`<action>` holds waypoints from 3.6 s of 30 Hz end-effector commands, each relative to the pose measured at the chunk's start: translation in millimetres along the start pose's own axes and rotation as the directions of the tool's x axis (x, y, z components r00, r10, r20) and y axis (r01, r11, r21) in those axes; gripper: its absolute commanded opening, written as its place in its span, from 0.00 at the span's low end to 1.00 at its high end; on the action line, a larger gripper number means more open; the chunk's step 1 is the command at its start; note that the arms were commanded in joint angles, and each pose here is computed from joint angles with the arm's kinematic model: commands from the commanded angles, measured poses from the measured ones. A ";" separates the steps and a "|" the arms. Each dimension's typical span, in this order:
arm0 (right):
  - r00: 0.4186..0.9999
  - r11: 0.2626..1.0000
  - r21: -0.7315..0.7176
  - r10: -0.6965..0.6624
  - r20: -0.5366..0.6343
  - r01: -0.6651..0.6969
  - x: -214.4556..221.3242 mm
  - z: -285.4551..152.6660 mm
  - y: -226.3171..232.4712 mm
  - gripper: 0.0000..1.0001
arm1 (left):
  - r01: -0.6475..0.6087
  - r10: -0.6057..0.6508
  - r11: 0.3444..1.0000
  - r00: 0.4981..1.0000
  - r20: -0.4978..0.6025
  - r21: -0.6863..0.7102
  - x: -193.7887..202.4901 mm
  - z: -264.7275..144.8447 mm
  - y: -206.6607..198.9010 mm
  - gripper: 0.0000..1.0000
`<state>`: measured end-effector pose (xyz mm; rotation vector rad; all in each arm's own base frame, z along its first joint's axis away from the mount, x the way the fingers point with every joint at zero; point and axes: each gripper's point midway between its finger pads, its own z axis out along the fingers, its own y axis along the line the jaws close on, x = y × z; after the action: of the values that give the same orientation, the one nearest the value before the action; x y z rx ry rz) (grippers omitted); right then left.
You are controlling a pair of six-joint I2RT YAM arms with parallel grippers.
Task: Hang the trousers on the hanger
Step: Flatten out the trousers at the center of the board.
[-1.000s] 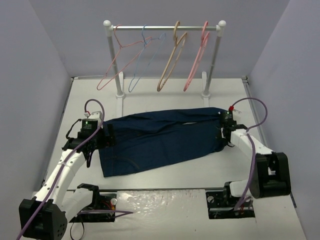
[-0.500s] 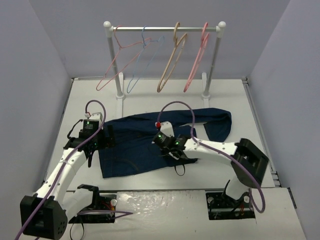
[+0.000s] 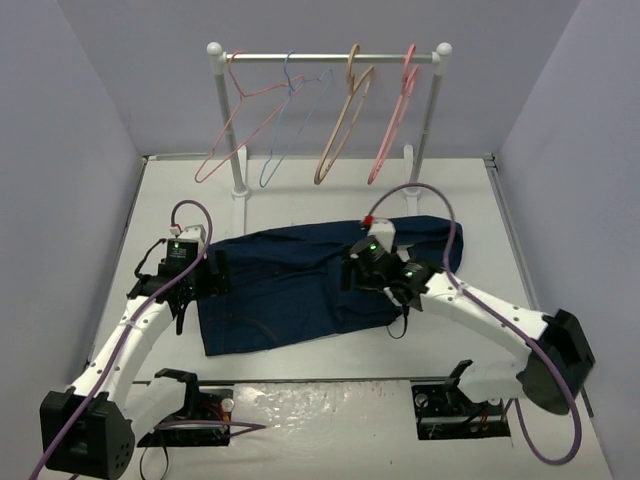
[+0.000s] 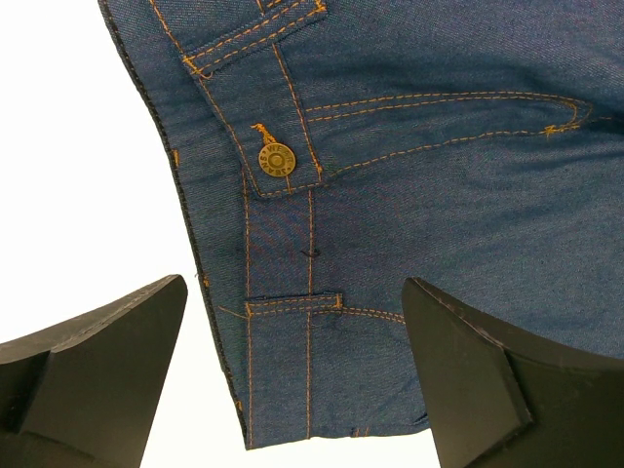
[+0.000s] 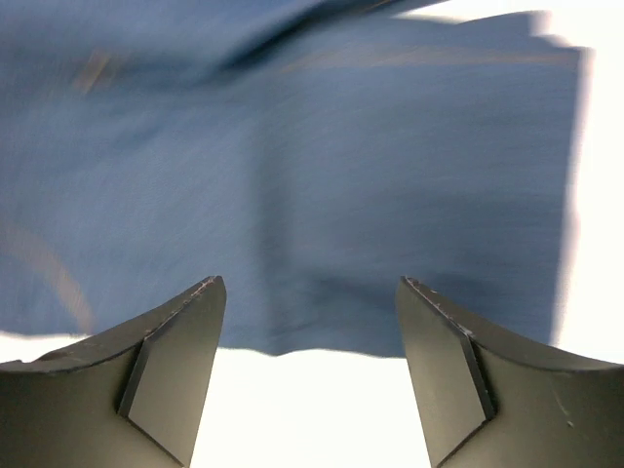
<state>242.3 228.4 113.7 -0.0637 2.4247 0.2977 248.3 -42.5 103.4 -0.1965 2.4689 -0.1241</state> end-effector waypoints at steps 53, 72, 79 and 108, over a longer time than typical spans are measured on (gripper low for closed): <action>0.930 0.934 -0.048 -0.358 -0.086 0.355 68.8 42.1 97.9 0.27 | -0.032 0.030 0.999 0.997 0.065 0.021 -25.2 -7.4 -11.7 0.91; 0.994 0.993 -0.051 -0.110 -0.010 0.110 -18.7 -3.9 0.7 0.69 | -0.028 0.026 0.999 0.997 0.073 0.024 -26.6 -8.5 -12.0 0.90; 0.999 0.998 -0.064 -0.015 -0.032 0.013 -10.1 20.3 -37.6 0.66 | -0.027 0.025 0.999 0.997 0.075 0.028 -26.9 -8.8 -12.7 0.91; 0.965 0.998 0.040 -0.045 -0.258 0.057 100.0 89.5 -48.1 0.39 | -0.031 0.030 0.999 0.998 0.064 0.020 -25.1 -8.7 -11.2 0.91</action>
<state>260.5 231.8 11.4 -0.1971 2.5283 0.3764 247.1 -47.2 99.6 -0.1713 2.4876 -0.1246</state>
